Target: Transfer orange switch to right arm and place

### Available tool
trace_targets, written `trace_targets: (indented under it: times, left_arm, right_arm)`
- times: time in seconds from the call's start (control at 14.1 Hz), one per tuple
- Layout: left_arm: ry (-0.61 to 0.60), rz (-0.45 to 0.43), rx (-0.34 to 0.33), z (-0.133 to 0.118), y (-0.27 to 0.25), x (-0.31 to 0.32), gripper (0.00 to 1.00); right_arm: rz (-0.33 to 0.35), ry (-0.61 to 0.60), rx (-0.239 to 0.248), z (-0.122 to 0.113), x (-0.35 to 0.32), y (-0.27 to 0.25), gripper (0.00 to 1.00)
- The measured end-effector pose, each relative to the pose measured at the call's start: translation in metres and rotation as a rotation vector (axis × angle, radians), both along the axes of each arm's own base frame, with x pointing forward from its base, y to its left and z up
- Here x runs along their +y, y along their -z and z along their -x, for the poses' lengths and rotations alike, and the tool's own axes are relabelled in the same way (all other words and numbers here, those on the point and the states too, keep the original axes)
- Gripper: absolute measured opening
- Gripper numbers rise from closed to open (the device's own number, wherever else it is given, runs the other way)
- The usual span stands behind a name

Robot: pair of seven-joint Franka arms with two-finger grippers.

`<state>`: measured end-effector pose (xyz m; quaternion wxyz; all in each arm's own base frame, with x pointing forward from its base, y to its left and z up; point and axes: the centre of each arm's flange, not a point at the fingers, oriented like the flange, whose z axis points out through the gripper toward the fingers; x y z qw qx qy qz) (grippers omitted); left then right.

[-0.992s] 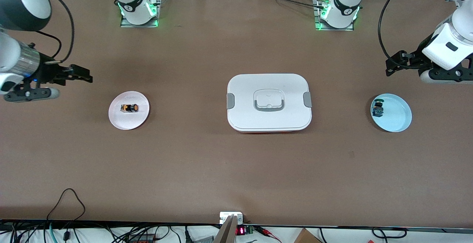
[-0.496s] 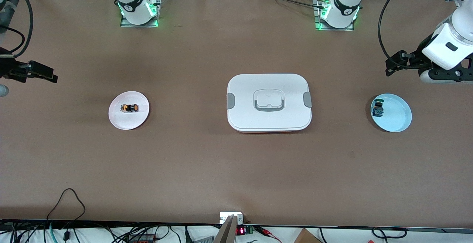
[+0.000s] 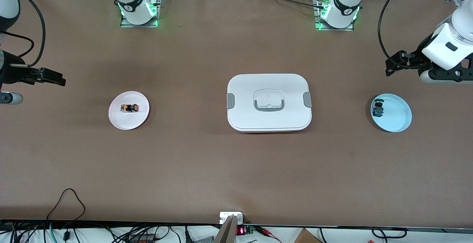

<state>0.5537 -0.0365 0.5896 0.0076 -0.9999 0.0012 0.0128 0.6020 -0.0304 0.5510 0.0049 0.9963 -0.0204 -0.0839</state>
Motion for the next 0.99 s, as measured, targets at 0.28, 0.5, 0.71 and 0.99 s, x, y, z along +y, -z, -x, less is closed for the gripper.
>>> trace_targets:
  times: [0.28, 0.5, 0.71, 0.99]
  left_arm:
    - [0.000, 0.000, 0.000, 0.000, 0.000, 0.000, 1.00]
    - [0.000, 0.000, 0.000, 0.000, 0.000, 0.000, 1.00]
    - [0.000, 0.000, 0.000, 0.000, 0.000, 0.000, 1.00]
    - [0.000, 0.000, 0.000, 0.000, 0.000, 0.000, 1.00]
  right_arm:
    - [-0.004, 0.002, -0.056, 0.012, -0.002, 0.014, 1.00]
    - [-0.009, -0.004, -0.107, 0.031, -0.003, 0.014, 1.00]
    - [-0.012, -0.005, -0.120, 0.044, -0.002, 0.001, 1.00]
    - [-0.014, -0.009, -0.133, 0.049, 0.000, -0.010, 1.00]
